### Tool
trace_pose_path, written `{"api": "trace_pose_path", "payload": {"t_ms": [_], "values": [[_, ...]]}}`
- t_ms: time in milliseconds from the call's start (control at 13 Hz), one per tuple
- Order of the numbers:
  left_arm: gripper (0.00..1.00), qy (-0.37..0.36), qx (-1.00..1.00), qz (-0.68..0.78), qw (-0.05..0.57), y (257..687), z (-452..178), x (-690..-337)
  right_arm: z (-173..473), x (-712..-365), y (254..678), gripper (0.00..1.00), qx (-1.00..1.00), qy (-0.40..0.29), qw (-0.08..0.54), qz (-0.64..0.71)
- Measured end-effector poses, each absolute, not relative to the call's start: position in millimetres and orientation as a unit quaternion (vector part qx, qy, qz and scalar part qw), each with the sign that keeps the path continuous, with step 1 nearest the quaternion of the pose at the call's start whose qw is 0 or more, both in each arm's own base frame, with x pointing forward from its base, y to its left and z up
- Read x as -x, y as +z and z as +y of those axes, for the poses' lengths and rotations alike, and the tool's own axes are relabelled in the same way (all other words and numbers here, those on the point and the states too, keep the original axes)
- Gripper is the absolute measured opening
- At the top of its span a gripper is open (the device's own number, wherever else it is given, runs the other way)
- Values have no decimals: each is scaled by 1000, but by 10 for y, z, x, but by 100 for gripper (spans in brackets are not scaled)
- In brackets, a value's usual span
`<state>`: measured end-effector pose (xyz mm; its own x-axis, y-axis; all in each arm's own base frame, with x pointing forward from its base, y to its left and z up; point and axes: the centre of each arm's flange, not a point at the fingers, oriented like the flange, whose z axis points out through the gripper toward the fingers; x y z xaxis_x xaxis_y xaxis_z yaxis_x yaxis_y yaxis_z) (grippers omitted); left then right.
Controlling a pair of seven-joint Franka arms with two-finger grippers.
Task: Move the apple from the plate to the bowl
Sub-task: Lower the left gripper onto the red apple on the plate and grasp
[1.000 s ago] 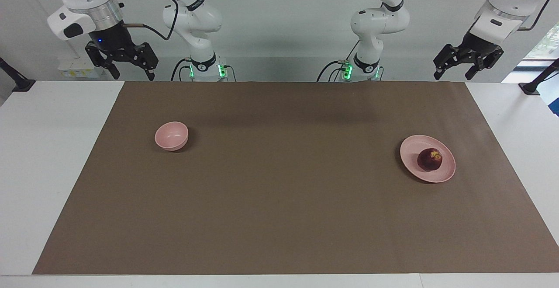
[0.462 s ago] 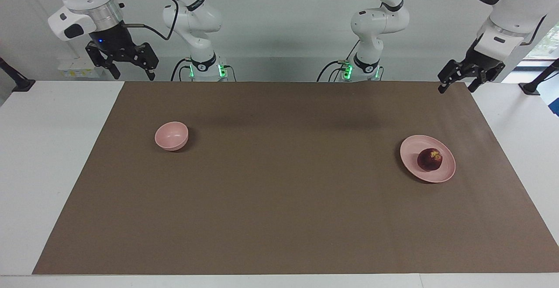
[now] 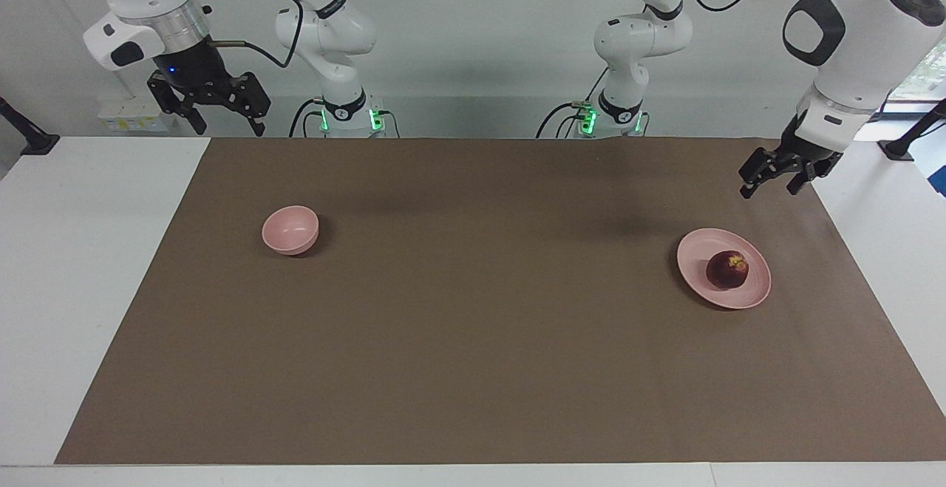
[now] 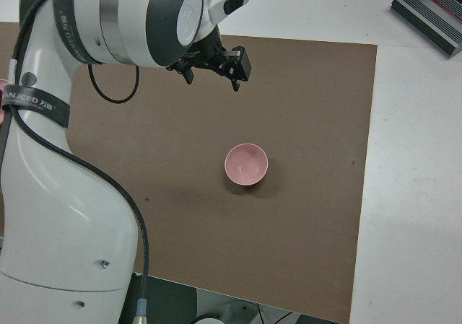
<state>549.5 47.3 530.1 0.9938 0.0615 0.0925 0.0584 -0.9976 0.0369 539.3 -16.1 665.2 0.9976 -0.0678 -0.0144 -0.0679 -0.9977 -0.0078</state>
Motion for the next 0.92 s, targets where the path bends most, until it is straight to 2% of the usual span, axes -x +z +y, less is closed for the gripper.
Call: {"api": "trace_pose_path", "payload": {"t_ms": [231,538,923], "values": [[100,65,-997,35,16,4789,517,-5641,-160,-5393,6651,100,999,7,4,34],[100,43,-998,45,18,4166,635,-5824,-160,-5393,6651,100,999,7,5,34],[100,35,-998,48,20,3692,641,-5888,-159,-5393,6651,100,999,7,5,34]]}}
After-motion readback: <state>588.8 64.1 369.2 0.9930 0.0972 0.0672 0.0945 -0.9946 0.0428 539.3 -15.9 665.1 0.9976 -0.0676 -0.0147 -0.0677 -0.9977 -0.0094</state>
